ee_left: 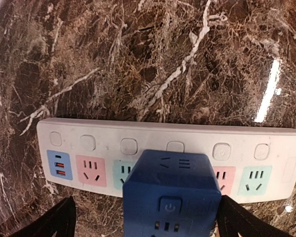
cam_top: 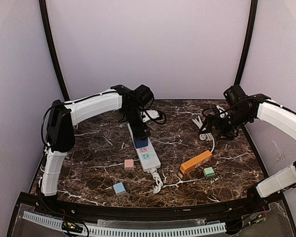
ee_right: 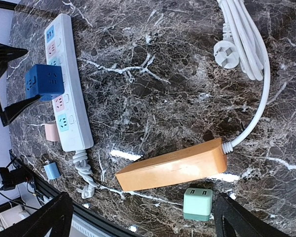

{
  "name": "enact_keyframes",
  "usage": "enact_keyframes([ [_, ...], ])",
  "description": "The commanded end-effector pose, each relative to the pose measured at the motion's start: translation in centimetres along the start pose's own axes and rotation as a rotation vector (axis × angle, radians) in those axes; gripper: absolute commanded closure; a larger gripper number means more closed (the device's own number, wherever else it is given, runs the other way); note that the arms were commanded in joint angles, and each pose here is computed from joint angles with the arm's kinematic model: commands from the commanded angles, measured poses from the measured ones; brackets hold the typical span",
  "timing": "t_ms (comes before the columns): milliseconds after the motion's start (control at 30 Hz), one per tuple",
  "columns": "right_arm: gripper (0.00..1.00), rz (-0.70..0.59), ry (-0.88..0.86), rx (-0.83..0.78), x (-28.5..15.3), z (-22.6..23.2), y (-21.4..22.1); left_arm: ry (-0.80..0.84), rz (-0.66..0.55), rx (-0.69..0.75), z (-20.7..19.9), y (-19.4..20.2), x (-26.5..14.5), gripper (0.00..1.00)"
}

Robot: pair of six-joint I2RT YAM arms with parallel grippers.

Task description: Insert the plug

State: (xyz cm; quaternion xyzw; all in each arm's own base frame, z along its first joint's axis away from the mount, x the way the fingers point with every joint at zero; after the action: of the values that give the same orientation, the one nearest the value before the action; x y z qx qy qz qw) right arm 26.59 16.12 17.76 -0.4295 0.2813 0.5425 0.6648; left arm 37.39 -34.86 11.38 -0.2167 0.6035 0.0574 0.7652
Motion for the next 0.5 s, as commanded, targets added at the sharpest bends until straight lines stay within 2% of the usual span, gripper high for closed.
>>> enact_keyframes([
  [0,0.01,-0.047,0.004,-0.055,-0.4,0.6,-1.3,-0.03,-0.128,-0.022,0.8,-1.2,-7.4,0.01],
  [367,0.01,-0.138,0.009,-0.085,-1.8,0.6,-1.7,-0.219,-0.243,-0.155,3.3,0.5,-17.4,0.01],
  [467,0.01,-0.163,0.017,-0.077,-1.9,0.3,-1.7,-0.29,-0.239,-0.206,4.1,1.8,-18.9,0.01],
])
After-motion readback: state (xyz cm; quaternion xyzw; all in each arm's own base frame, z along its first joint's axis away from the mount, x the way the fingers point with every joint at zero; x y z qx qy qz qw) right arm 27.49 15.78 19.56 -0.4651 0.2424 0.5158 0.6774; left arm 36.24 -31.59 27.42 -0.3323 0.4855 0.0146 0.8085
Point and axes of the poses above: each gripper's point midway between its finger pads, its own x axis out along the fingers, its own z axis along the line the jaws close on, y = z × x, the point moved 1 cm from there along -x, back along the fingers, and after that the axes turned 2 degrees about -x, right-handed, at the moved point
